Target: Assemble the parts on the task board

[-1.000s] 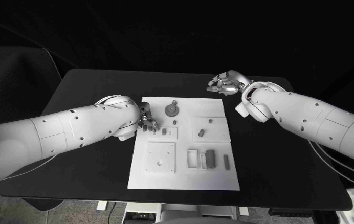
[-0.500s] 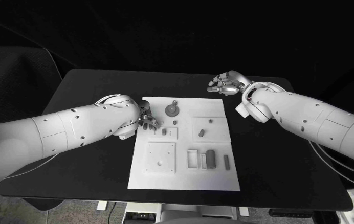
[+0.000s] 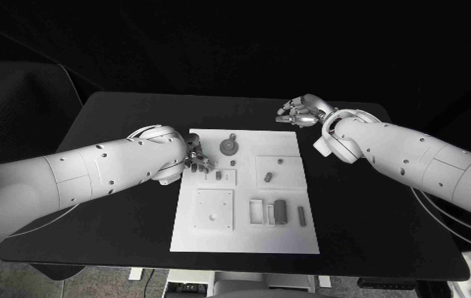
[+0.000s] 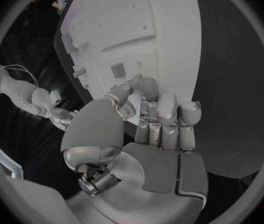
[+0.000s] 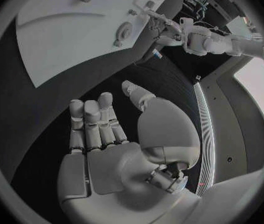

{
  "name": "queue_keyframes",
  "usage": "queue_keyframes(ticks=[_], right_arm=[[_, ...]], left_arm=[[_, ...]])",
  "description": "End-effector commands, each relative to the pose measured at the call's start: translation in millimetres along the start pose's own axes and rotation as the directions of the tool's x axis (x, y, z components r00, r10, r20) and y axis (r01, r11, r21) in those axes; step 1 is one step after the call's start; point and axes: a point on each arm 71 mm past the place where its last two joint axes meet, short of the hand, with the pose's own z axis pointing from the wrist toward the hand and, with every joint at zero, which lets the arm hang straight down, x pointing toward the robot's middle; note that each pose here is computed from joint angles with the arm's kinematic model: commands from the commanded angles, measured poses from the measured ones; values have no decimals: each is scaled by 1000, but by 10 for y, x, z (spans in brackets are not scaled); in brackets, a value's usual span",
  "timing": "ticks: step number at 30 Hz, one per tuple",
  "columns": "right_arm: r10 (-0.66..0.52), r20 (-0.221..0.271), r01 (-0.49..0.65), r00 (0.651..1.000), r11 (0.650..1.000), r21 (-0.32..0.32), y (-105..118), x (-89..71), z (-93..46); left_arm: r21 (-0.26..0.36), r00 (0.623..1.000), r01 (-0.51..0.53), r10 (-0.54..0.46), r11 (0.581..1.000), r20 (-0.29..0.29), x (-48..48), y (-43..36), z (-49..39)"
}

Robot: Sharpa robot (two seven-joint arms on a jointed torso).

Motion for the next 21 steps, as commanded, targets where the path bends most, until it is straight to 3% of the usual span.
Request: queue_keyframes(ticks=[1, 21], right_arm=[[1, -15, -1, 1000, 1000, -5, 6, 15, 0], [1, -15, -1, 1000, 1000, -5, 5, 14, -2]], left_arm=[[3, 1000, -4, 4, 1000, -4, 12, -8, 6], [3, 999, 18, -18, 1000, -50, 41, 5, 6]])
